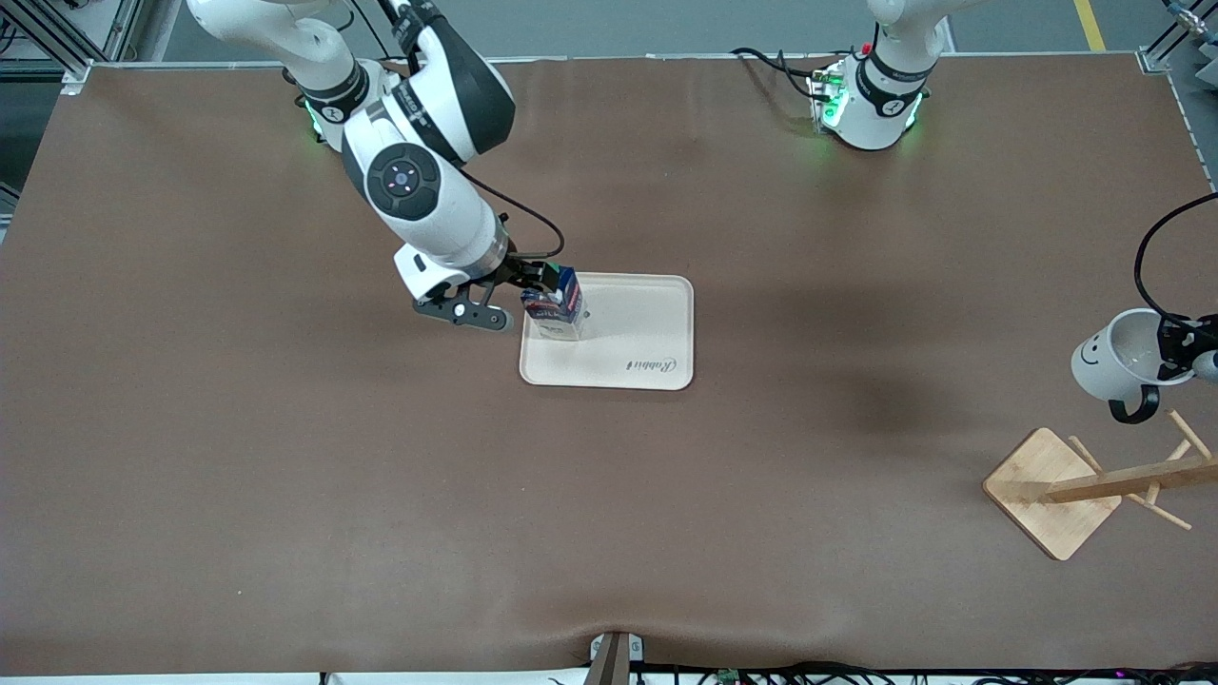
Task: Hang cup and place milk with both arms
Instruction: 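Hang the mug on the stand while the right gripper grasps the milk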
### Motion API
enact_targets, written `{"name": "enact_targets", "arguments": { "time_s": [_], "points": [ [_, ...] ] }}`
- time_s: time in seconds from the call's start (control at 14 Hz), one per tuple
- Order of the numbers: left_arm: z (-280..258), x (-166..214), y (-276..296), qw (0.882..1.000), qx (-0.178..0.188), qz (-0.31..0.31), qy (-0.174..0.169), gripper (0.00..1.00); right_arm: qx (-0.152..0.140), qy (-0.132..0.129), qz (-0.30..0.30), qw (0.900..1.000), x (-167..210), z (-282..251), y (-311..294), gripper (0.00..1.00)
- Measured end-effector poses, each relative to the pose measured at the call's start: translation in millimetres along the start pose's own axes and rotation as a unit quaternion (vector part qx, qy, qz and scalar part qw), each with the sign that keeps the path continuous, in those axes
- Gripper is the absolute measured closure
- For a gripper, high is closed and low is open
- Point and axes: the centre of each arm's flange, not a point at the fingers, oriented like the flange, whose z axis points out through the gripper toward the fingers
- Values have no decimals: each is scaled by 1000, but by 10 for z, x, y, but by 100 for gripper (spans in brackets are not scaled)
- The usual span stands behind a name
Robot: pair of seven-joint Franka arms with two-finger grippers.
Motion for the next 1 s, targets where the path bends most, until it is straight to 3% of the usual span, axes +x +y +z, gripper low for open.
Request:
{"name": "enact_targets", "arguments": {
  "time_s": [0.36,0.5,0.64,0.79,1.0],
  "points": [
    [42,-123,-153,999,-1,35,-2,95,5,9,4,1000,-188,305,-259,0],
    [37,-134,-234,999,1,42,1,95,18,24,3,1000,-270,519,-315,0],
    [52,-99,-276,999,2,45,4,95,22,31,8,999,-331,740,-282,4],
    [81,-60,-313,999,3,45,8,95,21,31,23,999,-335,767,-253,23],
    [119,-22,-399,999,7,42,15,95,15,24,43,999,-344,622,-252,25]
  ]
}}
